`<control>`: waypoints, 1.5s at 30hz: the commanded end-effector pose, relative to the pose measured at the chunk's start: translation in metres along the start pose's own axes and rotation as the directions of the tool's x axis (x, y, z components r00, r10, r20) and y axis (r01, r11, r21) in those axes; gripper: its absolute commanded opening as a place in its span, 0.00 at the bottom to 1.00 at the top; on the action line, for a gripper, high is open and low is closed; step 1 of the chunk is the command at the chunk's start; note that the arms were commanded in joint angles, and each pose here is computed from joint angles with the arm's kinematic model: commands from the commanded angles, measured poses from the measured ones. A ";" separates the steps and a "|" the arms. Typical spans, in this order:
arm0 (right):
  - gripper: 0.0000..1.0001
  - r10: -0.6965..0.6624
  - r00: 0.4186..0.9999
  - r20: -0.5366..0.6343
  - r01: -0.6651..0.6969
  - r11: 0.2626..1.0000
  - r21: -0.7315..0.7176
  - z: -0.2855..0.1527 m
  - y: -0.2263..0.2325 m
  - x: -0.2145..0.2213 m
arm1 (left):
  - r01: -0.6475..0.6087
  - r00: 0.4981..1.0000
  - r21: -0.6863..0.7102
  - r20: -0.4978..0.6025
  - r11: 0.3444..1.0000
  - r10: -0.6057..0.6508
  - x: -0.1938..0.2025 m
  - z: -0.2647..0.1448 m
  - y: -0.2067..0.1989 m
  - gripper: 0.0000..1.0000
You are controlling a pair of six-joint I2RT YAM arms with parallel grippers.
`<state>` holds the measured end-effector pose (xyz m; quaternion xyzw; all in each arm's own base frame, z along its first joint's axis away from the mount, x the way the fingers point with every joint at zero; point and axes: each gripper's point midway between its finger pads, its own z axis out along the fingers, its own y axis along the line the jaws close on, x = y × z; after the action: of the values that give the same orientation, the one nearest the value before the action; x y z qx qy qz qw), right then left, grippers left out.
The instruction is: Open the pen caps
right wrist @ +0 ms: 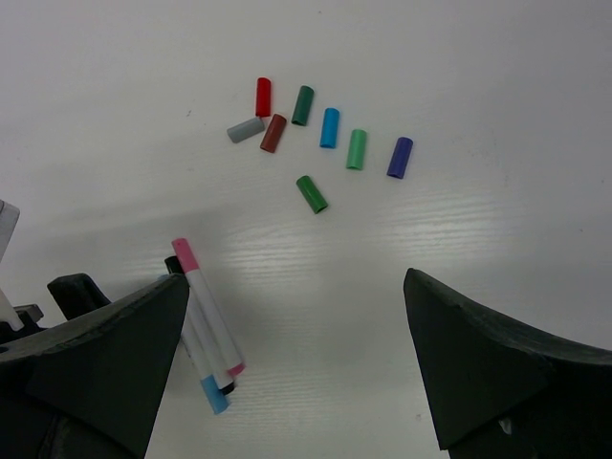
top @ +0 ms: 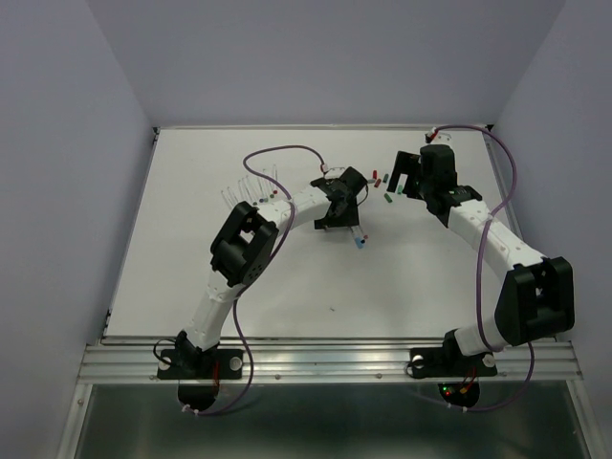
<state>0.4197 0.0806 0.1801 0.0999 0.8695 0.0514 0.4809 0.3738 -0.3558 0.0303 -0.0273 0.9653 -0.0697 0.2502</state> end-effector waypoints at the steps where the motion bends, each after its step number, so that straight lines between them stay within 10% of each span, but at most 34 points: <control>1: 1.00 -0.006 0.999 0.052 0.005 1.000 0.010 -0.006 -0.002 -0.013 | 0.031 0.997 0.081 0.068 0.996 -0.037 -0.026 -0.037 -0.017 0.79; 45: 1.00 -0.017 0.999 0.045 0.015 0.999 0.037 -0.001 -0.006 -0.011 | 0.008 0.999 -0.021 0.038 1.000 -0.007 -0.016 0.000 -0.010 0.74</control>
<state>0.4201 0.0762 0.1803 0.1002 0.8687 0.0391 0.4835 0.3849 -0.3663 0.0303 -0.0318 0.9629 -0.0726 0.2581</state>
